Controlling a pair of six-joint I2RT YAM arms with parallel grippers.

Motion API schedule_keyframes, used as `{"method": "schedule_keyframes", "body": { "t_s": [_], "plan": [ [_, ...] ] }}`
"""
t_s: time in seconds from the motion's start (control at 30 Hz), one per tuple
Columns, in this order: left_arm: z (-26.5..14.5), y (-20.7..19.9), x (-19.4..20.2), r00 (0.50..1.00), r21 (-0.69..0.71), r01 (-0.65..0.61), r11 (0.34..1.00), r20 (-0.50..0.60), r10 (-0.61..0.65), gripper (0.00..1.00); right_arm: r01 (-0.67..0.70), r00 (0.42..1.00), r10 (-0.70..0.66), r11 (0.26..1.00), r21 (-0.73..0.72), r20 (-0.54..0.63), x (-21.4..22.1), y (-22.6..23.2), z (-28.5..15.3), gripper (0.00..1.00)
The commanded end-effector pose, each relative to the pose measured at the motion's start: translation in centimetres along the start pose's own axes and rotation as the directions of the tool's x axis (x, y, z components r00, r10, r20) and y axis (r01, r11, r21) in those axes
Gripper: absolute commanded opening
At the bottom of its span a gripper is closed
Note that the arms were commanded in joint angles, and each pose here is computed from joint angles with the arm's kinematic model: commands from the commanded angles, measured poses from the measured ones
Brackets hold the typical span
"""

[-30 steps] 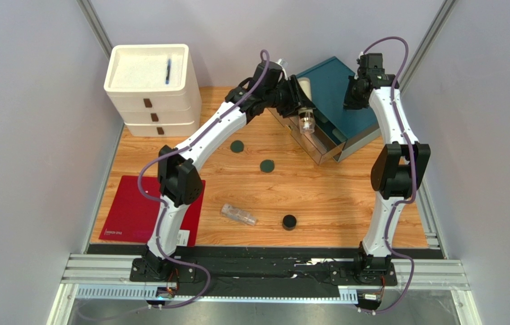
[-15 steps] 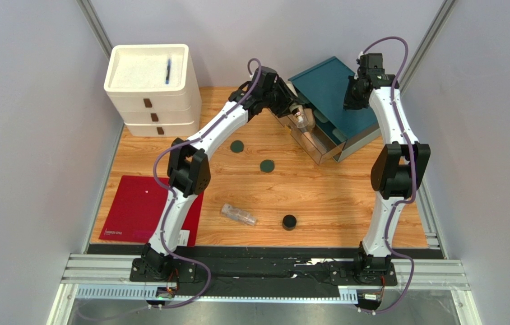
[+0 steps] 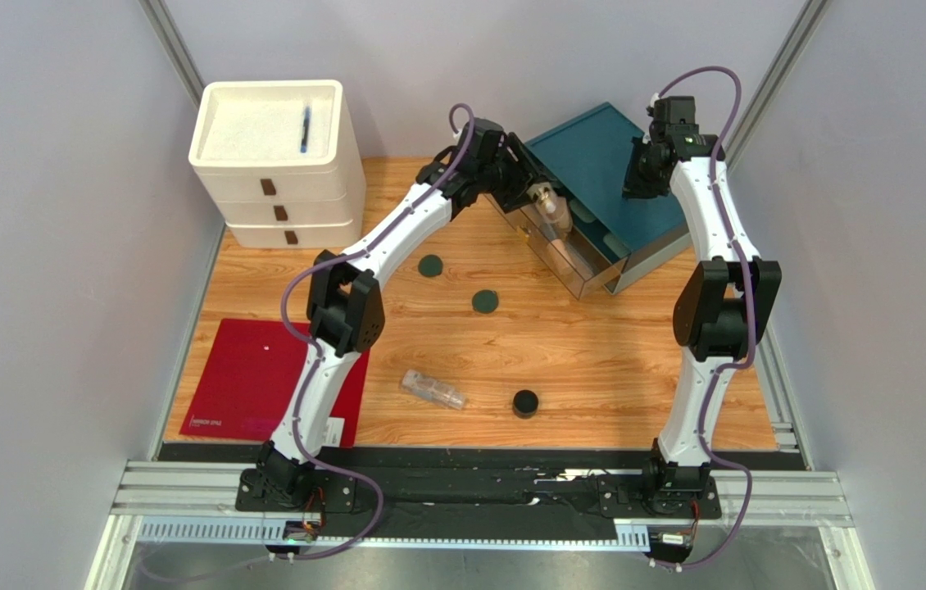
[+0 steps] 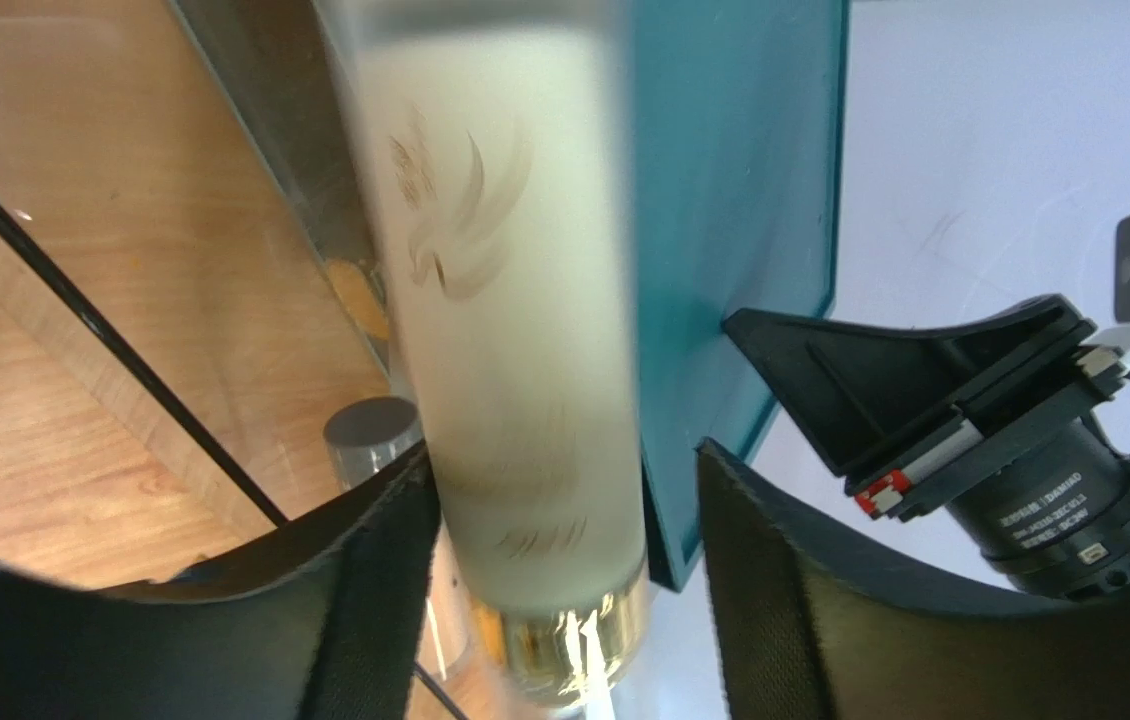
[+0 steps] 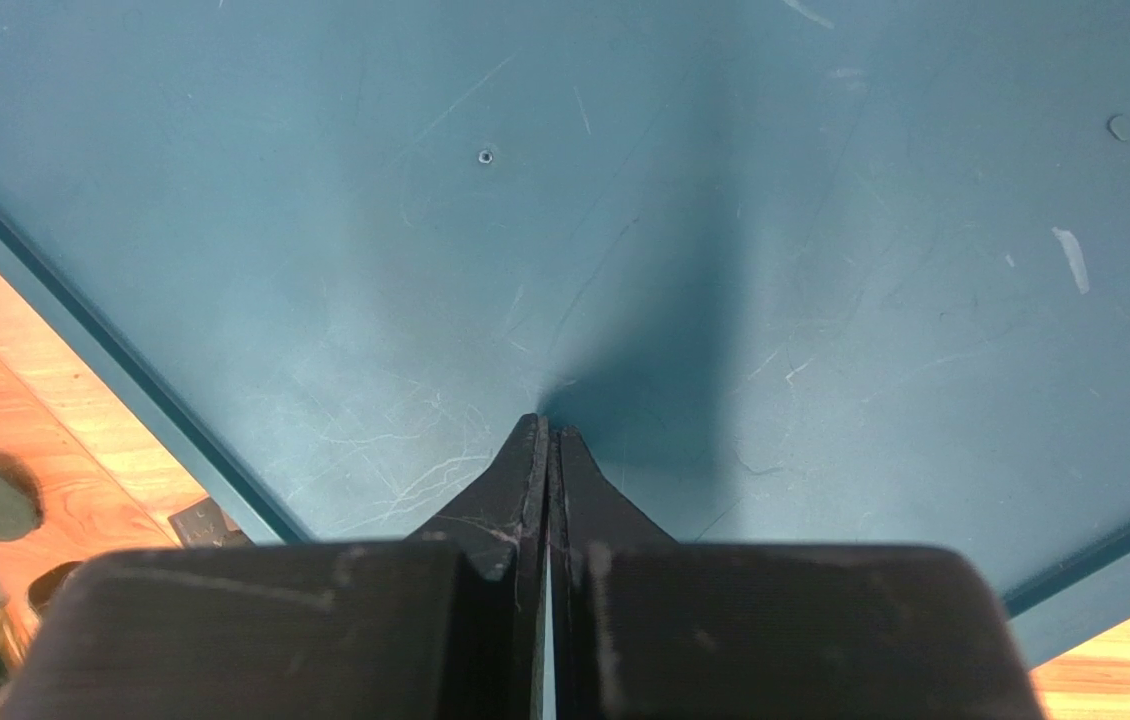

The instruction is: Organize the makeup

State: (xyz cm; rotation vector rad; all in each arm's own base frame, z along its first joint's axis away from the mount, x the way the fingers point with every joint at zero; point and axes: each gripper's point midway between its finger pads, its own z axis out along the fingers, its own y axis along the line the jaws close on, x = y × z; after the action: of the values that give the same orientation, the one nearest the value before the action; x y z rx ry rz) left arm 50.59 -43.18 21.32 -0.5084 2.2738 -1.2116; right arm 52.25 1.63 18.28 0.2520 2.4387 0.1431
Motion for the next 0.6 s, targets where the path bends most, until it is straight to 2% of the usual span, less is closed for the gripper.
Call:
{"method": "schedule_keyframes", "body": {
  "t_s": [0.0,0.1,0.4,0.5,0.53,0.57],
  "plan": [
    [-2.1,-6.1,-2.8,0.997,0.186,-0.031,0.982,0.074,0.018,0.70,0.014,0.986,-0.015,1.000,-0.005,-0.169,4.5,-0.1,2.1,0.00],
    [-2.5,-6.8,-3.3,0.996,0.211,-0.038,0.977,0.089,0.020,0.74,0.013,0.985,-0.014,1.000,-0.008,-0.171,4.5,-0.1,2.1,0.00],
    [-6.0,-10.4,-4.6,0.992,0.295,-0.085,0.952,0.119,0.052,0.73,-0.010,0.986,0.011,1.000,0.002,-0.166,4.1,-1.4,2.2,0.00],
    [-8.3,-10.6,-4.4,0.987,0.291,-0.144,0.946,0.111,0.116,0.71,-0.010,0.987,0.010,1.000,0.002,-0.163,4.0,-1.5,2.0,0.00],
    [-8.9,-10.3,-4.2,0.977,0.280,-0.206,0.937,0.118,0.180,0.71,-0.013,0.987,0.014,1.000,0.003,-0.161,3.9,-1.6,2.0,0.00],
    [-9.0,-8.7,-4.0,0.972,0.241,-0.231,0.943,0.105,0.212,0.70,-0.013,0.987,0.013,1.000,0.002,-0.158,3.8,-1.6,1.9,0.00]
  ]
}}
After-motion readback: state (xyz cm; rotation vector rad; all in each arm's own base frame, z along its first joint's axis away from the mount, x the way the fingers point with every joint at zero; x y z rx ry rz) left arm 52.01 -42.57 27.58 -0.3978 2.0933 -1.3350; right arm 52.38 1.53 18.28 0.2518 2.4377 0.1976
